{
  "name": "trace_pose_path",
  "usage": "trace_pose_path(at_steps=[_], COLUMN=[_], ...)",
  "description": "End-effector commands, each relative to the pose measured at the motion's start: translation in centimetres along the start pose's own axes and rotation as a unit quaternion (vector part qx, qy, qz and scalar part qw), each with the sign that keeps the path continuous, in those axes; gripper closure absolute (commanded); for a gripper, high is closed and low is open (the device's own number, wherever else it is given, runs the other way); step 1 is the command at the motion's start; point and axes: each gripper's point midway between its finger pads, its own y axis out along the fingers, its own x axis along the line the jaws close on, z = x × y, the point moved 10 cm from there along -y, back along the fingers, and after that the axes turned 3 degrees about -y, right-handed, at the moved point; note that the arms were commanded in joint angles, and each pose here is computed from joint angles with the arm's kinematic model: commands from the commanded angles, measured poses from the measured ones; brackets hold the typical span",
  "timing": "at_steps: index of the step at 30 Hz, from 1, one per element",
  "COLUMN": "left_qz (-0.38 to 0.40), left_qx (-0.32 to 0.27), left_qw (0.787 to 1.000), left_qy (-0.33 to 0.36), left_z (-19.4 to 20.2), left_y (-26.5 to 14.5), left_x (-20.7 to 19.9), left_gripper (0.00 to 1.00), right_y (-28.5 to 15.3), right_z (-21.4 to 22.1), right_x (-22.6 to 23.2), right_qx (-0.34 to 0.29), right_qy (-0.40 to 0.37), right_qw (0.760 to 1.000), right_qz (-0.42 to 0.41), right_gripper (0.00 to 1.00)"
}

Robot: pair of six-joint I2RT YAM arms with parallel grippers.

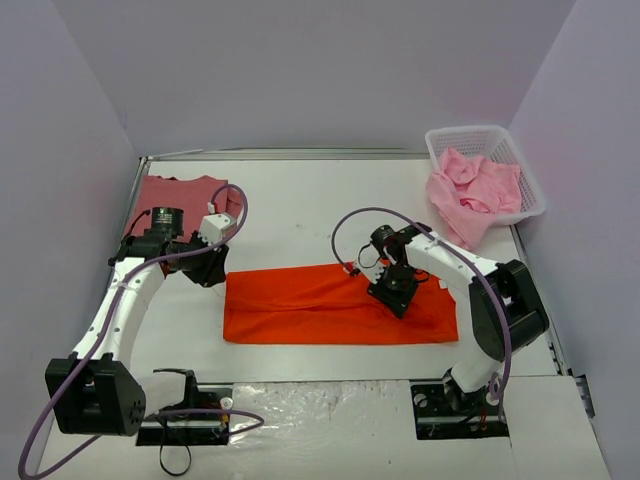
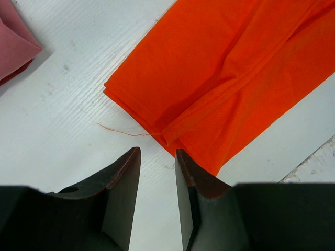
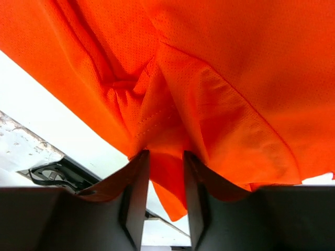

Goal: Fold and stack the t-shirts
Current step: Fold the other side of the tshirt into a rectangle

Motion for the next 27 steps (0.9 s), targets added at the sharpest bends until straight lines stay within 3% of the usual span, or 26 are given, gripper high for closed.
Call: trace_pose_path(at_steps=[1,6,13,18,27], left_qz=[-0.006,-0.008,-0.008,-0.008,-0.009], left_qx=[-0.02,-0.02,-0.019,-0.019,-0.02], left_qw=[1.0,1.0,1.0,1.0,1.0], left_qy=[0.013,0.012,0.014,0.015,0.015], left_z=[-0.4,-0.4,-0.3,-0.3,-0.3], left_y=[-0.7,-0.8,-0.8,-0.8,-0.9], left_x=[-0.2,-0.2,-0.2,-0.2,-0.2], left_gripper=[0.68,0.68,0.68,0.68,0.68], right_y=[-0.4,-0.9,-0.1,0.0,0.9], right_z=[0.3,-0.3,-0.6,-0.9,-1.7], right_x=[0.5,0.9,1.0,0.7,-0.3], right_qx=[0.017,0.007,0.024,0.023,0.03], right_qy=[0.001,-0.005,-0.006,-0.006,0.001], right_qw=[1.0,1.0,0.999,0.998,0.997], right_qz=[0.01,0.02,0.032,0.054,0.076], right_gripper=[0.7,0.61,0.57,0.45,0.43])
